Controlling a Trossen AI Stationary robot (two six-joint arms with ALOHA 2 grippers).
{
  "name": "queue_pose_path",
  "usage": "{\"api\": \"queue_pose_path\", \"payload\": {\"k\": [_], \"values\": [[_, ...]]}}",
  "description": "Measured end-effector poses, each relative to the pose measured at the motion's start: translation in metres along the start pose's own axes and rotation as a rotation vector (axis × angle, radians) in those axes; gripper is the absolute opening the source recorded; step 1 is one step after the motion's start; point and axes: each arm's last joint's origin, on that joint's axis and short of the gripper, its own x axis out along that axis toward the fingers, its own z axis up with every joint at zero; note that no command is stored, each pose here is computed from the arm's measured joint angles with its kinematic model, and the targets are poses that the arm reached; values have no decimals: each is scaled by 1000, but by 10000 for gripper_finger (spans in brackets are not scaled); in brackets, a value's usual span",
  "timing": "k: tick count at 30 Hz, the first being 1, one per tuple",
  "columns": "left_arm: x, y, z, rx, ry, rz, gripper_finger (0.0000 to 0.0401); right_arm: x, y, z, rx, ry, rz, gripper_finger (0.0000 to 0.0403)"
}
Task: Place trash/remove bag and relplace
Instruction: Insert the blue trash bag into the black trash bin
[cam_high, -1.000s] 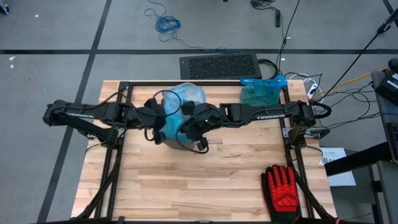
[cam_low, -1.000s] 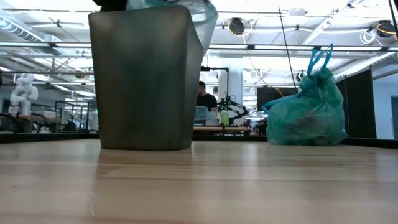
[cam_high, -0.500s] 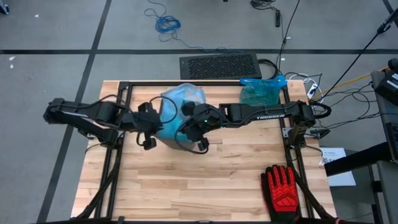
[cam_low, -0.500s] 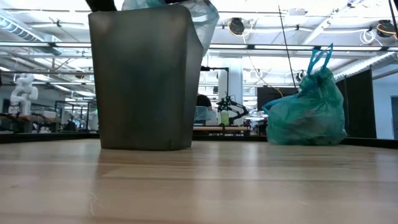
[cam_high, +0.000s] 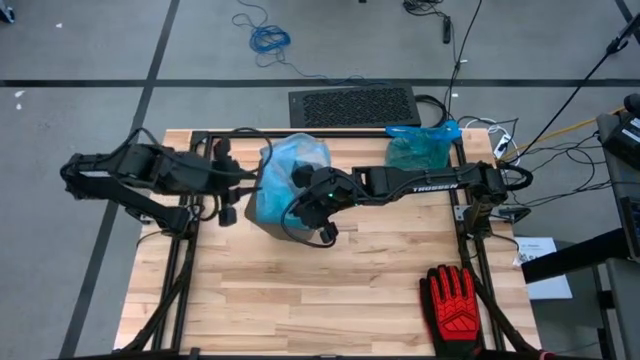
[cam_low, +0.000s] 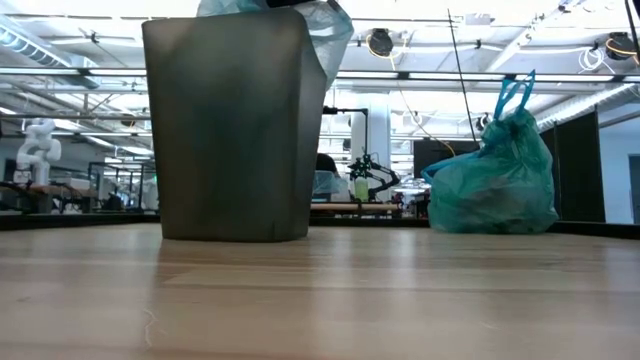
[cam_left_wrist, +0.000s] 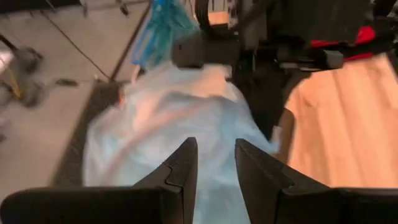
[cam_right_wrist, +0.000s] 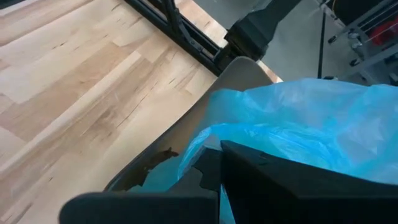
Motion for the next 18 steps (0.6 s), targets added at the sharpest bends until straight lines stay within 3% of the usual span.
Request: {"api": "queue_pose_path", "payload": {"k": [12,18], "values": [[25,33,19,160,82,116,105,0,2,-3,-7,29,28,0],[32,48,23,160,112,-20,105,0,5,-4,-11,19,78,0]]}}
